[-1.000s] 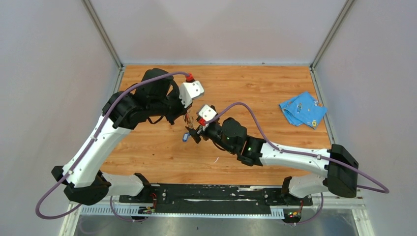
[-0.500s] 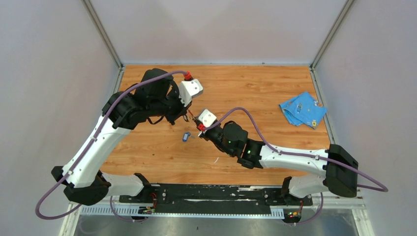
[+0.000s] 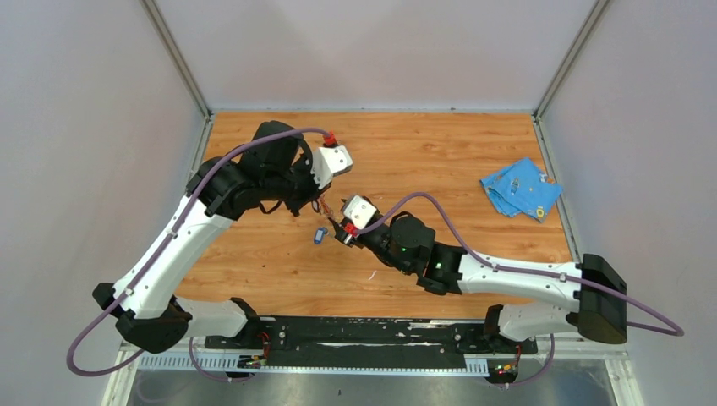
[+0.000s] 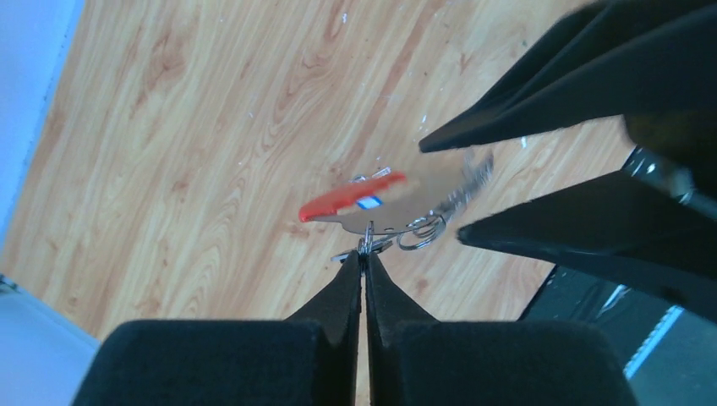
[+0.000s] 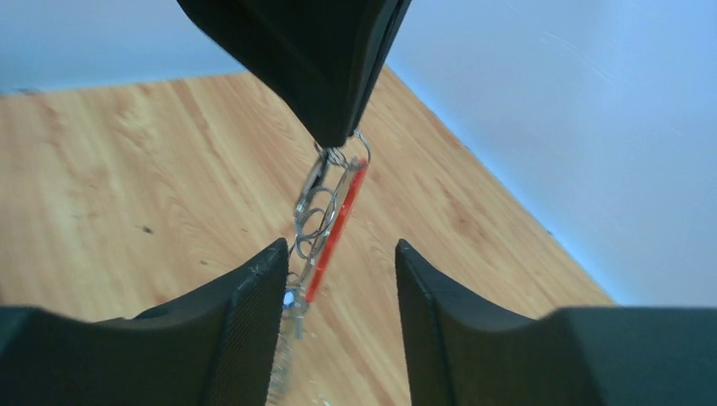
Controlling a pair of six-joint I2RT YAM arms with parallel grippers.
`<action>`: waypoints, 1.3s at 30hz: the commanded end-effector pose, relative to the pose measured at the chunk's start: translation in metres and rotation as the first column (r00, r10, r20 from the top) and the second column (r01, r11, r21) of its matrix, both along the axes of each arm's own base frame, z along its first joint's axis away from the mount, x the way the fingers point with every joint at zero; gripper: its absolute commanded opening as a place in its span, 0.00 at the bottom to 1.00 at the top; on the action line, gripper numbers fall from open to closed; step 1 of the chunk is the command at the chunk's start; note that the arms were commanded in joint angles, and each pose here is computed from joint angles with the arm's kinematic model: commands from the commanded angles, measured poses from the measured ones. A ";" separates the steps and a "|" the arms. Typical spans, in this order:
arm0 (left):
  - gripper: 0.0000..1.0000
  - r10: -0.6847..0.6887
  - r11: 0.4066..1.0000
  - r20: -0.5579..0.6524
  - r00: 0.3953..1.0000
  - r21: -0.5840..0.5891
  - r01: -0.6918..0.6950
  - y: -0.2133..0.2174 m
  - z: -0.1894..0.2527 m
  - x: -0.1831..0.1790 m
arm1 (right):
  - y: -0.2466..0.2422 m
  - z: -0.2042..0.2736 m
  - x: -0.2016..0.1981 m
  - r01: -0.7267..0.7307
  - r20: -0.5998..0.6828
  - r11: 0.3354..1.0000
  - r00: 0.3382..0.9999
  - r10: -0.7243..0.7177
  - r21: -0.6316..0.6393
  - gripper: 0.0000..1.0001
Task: Put the keys on the keyring
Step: Adjust the key on the keyring.
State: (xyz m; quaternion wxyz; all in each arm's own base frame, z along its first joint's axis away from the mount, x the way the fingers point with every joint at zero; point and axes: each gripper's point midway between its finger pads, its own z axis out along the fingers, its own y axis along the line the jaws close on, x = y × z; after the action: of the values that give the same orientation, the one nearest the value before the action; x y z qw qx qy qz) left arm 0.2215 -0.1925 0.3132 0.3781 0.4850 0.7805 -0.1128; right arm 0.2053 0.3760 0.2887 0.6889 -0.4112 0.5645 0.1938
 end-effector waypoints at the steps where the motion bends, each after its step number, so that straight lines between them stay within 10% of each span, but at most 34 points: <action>1: 0.00 -0.153 0.984 0.095 0.984 0.102 0.143 0.004 -0.001 0.005 | -0.001 0.027 -0.029 -0.132 -0.033 0.986 0.990 0.136 0.098 0.56; 7: 0.00 -0.198 0.949 0.150 0.969 0.275 0.152 0.013 -0.003 0.015 | -0.027 0.044 -0.021 -0.106 -0.123 0.963 0.982 0.140 0.250 0.62; 16: 0.00 -0.091 0.988 -0.144 0.985 0.113 0.108 -0.016 -0.013 -0.012 | -0.030 0.045 -0.025 -0.139 -0.131 0.950 0.975 0.181 0.279 0.69; 27: 0.00 -0.306 0.939 -0.121 0.944 0.125 0.320 -0.014 -0.013 -0.033 | -0.027 0.046 -0.052 -0.615 -0.243 0.745 0.705 0.667 0.260 0.59; 39: 0.00 -0.340 0.926 -0.146 0.929 0.120 0.358 -0.014 -0.013 -0.044 | -0.004 0.054 -0.038 -0.654 -0.237 0.713 0.673 0.701 0.252 0.48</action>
State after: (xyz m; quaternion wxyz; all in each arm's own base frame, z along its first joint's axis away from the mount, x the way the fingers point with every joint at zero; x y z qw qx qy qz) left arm 0.1876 -0.2089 0.2981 0.2737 0.6245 0.7172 -0.1439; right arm 0.1681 0.3687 0.3325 0.5028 -0.4878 0.4780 0.5299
